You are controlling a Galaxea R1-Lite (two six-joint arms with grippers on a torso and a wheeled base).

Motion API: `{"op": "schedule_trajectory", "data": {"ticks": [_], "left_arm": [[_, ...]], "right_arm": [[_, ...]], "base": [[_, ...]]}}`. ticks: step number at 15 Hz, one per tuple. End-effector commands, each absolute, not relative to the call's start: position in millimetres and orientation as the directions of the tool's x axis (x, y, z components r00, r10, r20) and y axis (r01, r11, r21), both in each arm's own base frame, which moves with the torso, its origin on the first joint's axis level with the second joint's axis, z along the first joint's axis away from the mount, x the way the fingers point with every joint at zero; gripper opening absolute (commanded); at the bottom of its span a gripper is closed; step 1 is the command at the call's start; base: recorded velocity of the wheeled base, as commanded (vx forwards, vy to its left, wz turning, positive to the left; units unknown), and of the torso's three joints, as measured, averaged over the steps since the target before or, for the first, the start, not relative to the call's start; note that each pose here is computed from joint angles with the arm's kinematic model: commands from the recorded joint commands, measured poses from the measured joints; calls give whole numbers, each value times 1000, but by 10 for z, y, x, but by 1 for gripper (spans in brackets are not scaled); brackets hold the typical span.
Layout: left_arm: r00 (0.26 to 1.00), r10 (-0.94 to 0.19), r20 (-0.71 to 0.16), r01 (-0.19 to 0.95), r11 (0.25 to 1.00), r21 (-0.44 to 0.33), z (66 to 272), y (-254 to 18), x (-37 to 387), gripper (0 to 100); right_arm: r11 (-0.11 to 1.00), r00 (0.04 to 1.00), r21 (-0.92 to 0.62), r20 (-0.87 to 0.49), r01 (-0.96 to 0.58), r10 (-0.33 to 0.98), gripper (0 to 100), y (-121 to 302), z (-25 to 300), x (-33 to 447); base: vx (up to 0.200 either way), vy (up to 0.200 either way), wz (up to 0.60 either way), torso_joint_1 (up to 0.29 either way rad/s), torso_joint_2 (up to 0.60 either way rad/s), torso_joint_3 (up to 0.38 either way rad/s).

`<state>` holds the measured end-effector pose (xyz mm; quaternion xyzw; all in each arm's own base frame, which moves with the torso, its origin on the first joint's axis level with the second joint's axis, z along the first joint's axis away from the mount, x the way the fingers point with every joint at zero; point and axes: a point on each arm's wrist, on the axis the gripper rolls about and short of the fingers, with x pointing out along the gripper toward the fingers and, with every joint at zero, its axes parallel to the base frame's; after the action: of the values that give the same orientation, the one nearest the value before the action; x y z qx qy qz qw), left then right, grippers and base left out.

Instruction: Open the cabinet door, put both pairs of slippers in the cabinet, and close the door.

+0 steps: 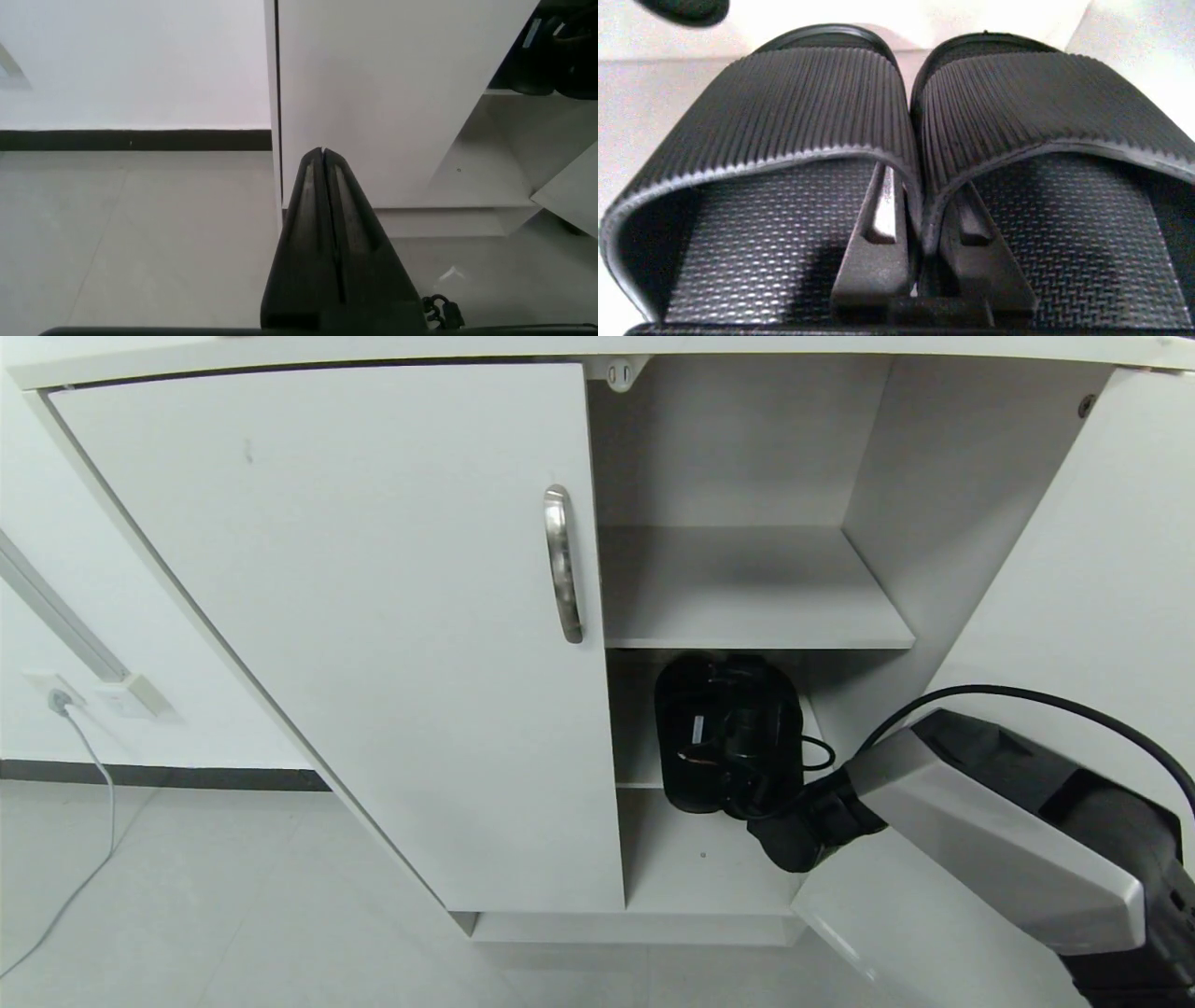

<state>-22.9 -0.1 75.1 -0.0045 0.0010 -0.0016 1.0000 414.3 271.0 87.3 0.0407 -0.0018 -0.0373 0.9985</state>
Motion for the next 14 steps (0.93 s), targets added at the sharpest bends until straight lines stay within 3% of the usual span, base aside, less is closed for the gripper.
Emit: {"op": "schedule_trajectory", "data": {"ticks": [1,14], "left_arm": [[1000,-3,-3,3,1000,-9,752,-1,-228,0],[1000,-3,-3,3,1000,-9,752,-1,-228,0]], "right_arm": [[994,997,86,6,73,-74,0,2744,852,4222],[994,996,75,-10,85,-84,0,2745,753,4430]], "base": [[0,0,0,0,0,0],[0,0,0,0,0,0]]}}
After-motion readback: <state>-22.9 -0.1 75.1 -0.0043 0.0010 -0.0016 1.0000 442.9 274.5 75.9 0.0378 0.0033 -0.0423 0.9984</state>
